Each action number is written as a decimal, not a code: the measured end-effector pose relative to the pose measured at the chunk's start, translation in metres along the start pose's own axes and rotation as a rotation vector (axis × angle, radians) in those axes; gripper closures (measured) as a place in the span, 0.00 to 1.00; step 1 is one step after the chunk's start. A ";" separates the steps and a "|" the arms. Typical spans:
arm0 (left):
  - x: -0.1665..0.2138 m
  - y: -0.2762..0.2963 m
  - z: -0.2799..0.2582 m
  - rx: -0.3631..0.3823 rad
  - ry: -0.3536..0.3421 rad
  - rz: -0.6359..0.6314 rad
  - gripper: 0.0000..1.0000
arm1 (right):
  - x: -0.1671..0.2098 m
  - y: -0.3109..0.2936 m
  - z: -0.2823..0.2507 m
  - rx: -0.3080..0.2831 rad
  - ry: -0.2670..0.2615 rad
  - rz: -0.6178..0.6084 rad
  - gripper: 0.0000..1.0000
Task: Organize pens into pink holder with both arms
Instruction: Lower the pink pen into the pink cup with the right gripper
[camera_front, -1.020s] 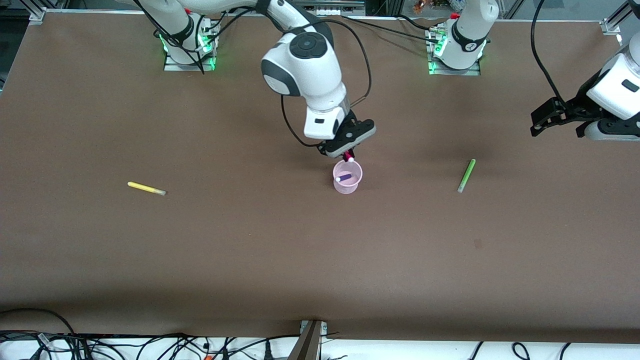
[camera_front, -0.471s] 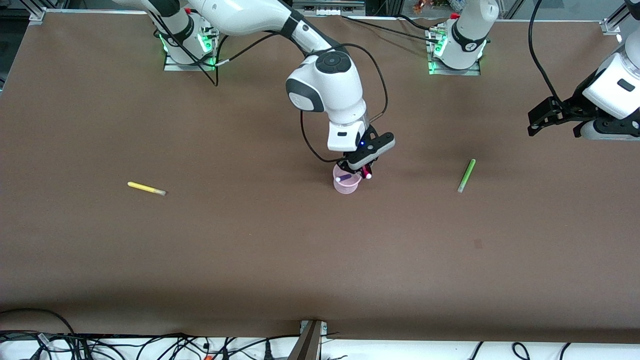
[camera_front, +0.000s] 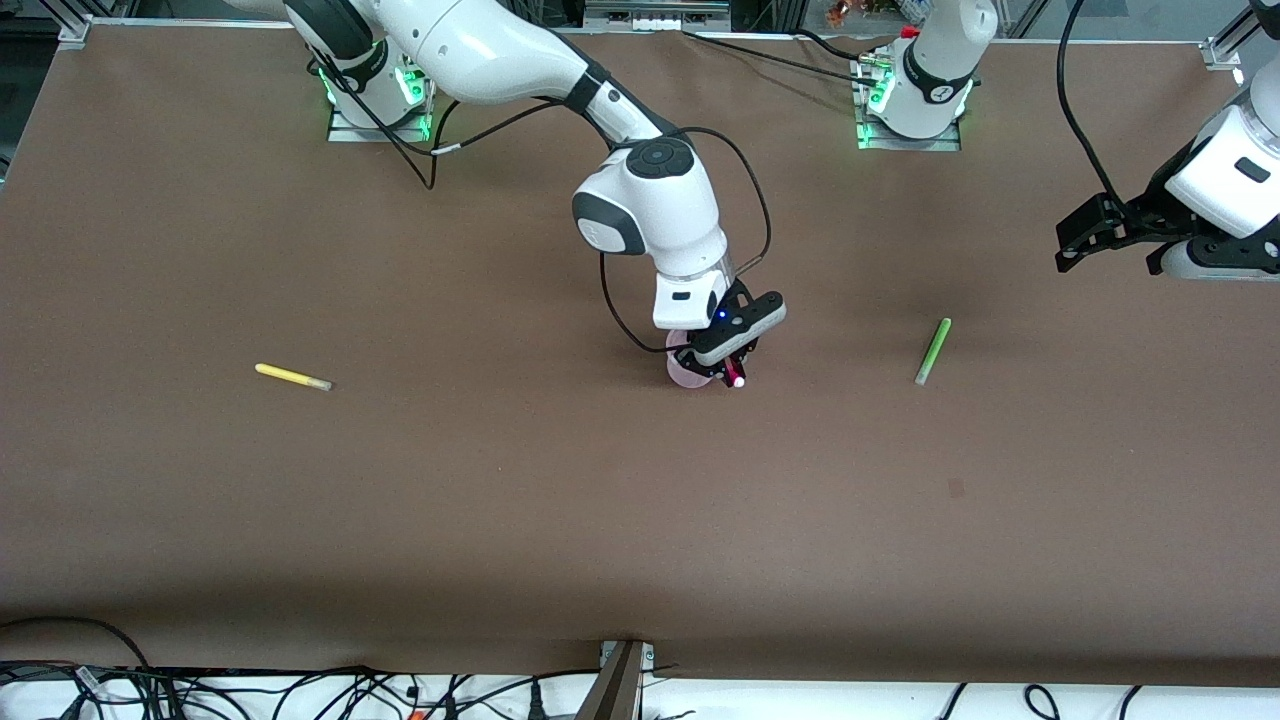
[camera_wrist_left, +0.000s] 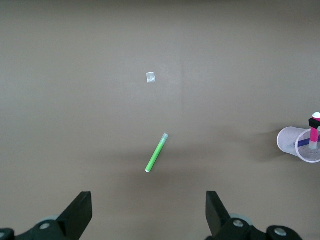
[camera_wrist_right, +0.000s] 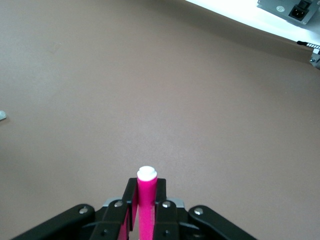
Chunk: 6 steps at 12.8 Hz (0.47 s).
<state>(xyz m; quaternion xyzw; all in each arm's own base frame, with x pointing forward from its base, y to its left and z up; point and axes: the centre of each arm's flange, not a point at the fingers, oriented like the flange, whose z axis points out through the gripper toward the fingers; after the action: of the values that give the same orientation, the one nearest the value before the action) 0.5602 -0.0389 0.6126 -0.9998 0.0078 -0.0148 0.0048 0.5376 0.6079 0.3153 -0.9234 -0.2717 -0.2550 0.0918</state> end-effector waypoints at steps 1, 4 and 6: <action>0.000 0.000 0.000 0.000 0.000 0.000 0.00 | 0.000 -0.001 0.001 -0.004 0.004 -0.008 0.83; 0.000 0.000 0.000 0.000 0.000 0.000 0.00 | 0.001 0.000 0.001 -0.017 0.011 -0.024 0.83; 0.000 0.000 0.000 0.000 0.000 0.000 0.00 | 0.001 0.001 0.001 -0.020 0.012 -0.025 0.83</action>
<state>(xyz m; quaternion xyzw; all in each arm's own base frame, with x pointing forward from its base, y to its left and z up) 0.5602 -0.0390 0.6126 -0.9998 0.0078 -0.0148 0.0048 0.5393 0.6076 0.3147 -0.9193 -0.2802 -0.2644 0.0808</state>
